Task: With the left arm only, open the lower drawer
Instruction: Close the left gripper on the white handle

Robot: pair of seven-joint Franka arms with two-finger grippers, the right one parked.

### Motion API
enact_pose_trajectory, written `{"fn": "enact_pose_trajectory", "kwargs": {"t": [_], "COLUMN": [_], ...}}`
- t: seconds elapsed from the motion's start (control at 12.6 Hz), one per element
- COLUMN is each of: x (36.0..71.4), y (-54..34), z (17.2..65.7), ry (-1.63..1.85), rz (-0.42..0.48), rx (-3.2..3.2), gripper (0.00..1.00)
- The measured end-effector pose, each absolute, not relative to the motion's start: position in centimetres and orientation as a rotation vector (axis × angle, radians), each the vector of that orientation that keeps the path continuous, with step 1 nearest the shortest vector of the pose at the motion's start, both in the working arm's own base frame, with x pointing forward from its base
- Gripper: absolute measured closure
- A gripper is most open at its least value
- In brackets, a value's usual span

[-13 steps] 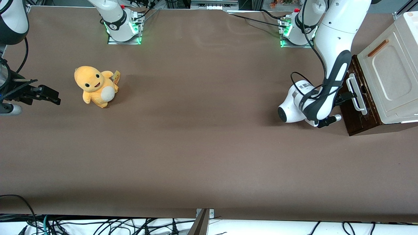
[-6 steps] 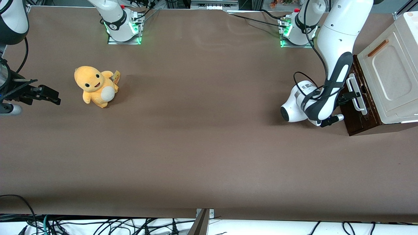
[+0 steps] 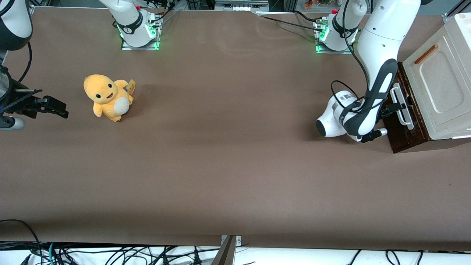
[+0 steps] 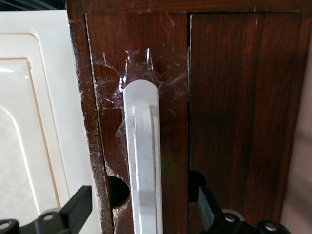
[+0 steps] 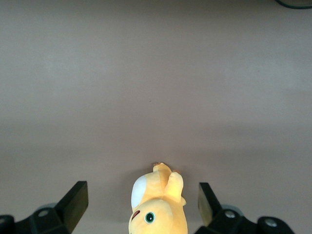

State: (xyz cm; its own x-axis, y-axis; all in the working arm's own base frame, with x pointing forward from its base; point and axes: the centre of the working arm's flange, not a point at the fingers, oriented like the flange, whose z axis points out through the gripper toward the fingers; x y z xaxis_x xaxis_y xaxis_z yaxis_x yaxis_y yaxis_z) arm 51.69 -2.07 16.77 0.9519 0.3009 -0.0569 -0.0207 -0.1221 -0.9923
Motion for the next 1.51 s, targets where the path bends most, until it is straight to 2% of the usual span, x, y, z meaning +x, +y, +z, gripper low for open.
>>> {"fn": "enact_pose_trajectory", "kwargs": {"t": [0.32,0.4,0.48,0.64,0.96,1.04,1.27,1.51], "x": [51.69,51.69,51.69,51.71,51.75,51.76,51.76,51.7], "y": [-1.7,-1.7,-1.69,-1.66,-1.34,-1.22,-1.1,-1.04], "z": [16.78,16.77,16.78,16.79,16.81,16.81,16.78,16.36], "ry": [-0.22,-0.221,-0.221,-0.22,-0.223,-0.225,-0.226,-0.214], "rz": [0.283,0.283,0.283,0.282,0.283,0.285,0.287,0.286], "rx": [-1.674,-1.673,-1.673,-1.672,-1.67,-1.67,-1.67,-1.663], "gripper": [0.11,0.17,0.17,0.34,0.4,0.46,0.53,0.56]}}
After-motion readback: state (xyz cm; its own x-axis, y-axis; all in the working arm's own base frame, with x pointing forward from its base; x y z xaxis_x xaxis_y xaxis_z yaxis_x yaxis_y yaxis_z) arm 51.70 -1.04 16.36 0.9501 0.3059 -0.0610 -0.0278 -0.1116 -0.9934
